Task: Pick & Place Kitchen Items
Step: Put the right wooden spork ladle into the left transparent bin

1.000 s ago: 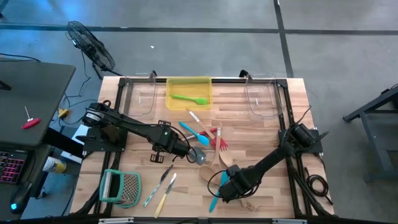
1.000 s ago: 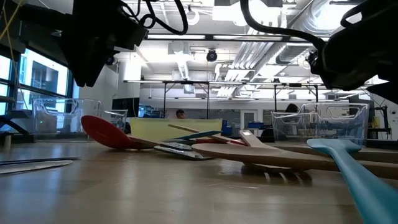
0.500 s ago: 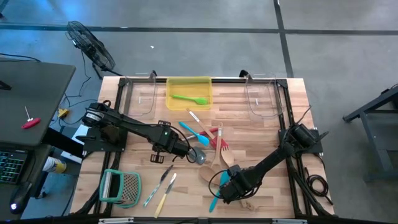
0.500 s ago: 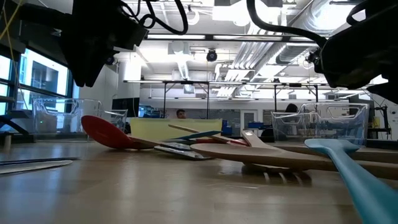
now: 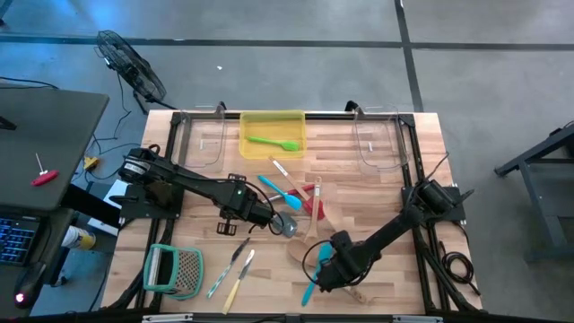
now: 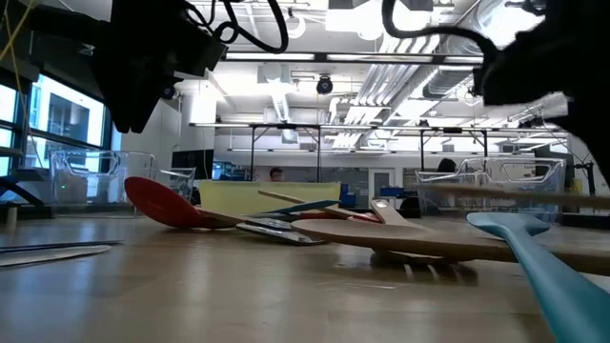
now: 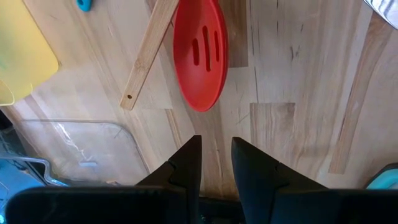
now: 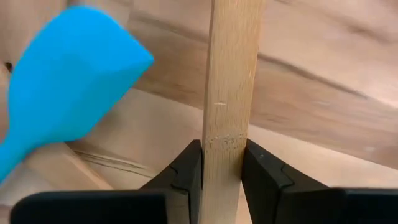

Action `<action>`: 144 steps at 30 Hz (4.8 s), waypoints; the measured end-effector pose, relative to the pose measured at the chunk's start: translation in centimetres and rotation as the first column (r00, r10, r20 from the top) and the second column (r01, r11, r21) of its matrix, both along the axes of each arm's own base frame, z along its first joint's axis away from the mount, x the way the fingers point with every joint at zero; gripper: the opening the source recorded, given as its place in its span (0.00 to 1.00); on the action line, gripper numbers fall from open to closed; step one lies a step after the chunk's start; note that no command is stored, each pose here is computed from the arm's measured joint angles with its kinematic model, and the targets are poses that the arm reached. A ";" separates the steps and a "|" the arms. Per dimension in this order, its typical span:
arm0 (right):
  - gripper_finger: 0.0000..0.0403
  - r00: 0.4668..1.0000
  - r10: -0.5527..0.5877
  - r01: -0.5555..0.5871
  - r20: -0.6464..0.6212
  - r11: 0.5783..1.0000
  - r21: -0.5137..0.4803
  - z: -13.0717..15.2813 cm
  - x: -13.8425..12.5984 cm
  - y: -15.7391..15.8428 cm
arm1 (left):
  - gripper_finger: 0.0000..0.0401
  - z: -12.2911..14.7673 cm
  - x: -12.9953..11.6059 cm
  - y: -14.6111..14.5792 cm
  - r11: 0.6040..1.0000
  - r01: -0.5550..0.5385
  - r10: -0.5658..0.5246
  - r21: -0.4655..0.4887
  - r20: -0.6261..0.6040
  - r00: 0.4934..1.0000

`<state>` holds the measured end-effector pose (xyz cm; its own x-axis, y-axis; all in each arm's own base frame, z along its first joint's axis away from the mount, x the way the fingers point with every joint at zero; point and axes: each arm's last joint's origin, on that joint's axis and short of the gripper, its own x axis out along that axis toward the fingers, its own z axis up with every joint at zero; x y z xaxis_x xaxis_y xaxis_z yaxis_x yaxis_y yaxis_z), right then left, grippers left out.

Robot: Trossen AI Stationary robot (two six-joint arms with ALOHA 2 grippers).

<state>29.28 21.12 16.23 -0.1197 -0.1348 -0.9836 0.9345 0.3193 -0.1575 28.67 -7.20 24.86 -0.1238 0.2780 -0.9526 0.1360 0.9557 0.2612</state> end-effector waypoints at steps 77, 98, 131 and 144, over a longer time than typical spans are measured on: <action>0.22 0.639 0.768 -0.275 0.027 0.261 -0.926 23.2 3.5 -6.8 | 0.70 17.6 0.1 -1.1 0.948 0.265 -0.177 0.176 0.984 -0.021; 0.19 0.612 0.791 -0.292 0.003 0.229 -0.929 23.6 3.8 -6.6 | 0.70 17.0 -0.3 -1.5 0.989 0.071 -0.135 0.131 0.989 0.052; 0.26 0.593 0.805 -0.336 0.014 0.263 -0.905 23.0 5.0 -8.0 | 0.70 17.4 1.8 1.7 0.982 0.137 -0.127 0.130 0.991 -0.035; 0.24 0.564 0.825 -0.373 0.026 0.283 -0.884 22.8 5.1 -8.3 | 0.63 16.7 2.7 1.4 0.970 0.148 -0.193 0.194 0.981 -0.021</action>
